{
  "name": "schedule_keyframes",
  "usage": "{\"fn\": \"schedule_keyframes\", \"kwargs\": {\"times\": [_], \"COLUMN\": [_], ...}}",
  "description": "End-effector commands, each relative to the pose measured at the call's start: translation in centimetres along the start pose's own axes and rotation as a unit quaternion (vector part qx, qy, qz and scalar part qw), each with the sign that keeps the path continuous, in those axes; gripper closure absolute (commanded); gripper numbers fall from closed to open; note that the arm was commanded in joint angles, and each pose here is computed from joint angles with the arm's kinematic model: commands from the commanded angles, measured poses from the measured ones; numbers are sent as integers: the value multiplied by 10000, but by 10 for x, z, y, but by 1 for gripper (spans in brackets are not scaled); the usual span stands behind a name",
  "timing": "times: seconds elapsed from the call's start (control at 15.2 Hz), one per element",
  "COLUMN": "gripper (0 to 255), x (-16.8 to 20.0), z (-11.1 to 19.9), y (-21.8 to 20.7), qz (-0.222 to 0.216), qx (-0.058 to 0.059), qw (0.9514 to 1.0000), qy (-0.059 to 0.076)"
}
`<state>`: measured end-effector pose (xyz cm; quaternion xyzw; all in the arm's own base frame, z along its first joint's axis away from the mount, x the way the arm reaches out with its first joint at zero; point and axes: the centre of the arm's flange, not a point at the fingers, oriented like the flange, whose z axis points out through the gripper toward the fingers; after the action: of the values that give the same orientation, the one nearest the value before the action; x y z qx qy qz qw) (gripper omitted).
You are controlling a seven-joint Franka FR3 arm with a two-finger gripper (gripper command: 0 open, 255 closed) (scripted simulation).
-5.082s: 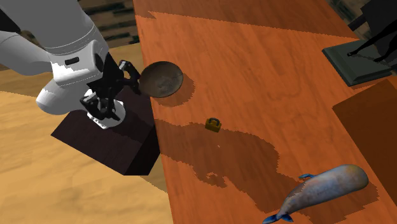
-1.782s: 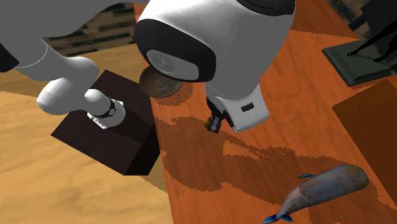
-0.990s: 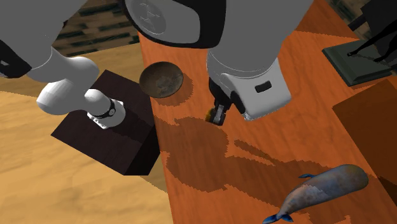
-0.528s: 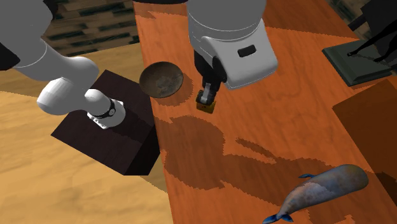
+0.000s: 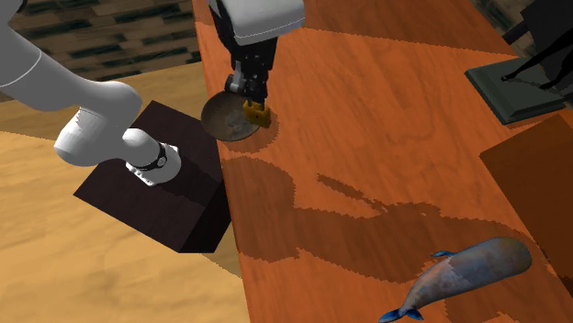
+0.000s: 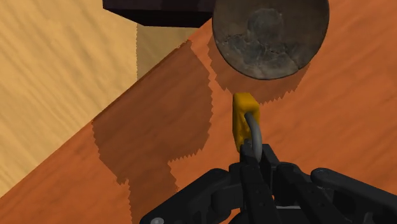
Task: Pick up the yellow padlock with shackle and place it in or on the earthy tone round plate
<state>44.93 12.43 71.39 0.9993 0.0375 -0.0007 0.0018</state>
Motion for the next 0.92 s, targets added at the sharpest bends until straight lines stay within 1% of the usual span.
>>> {"fn": "schedule_keyframes", "kwargs": {"times": [0.0,0.53,0.86], "gripper": [255,255,255], "x": [-22,-116,-116], "z": [-2,-21,6], "y": [-10,-52,-52], "qz": [3,3,3], "qx": [-1,-1,-1], "qw": [10000,10000,10000], "qy": [-1,-1,-1]}}
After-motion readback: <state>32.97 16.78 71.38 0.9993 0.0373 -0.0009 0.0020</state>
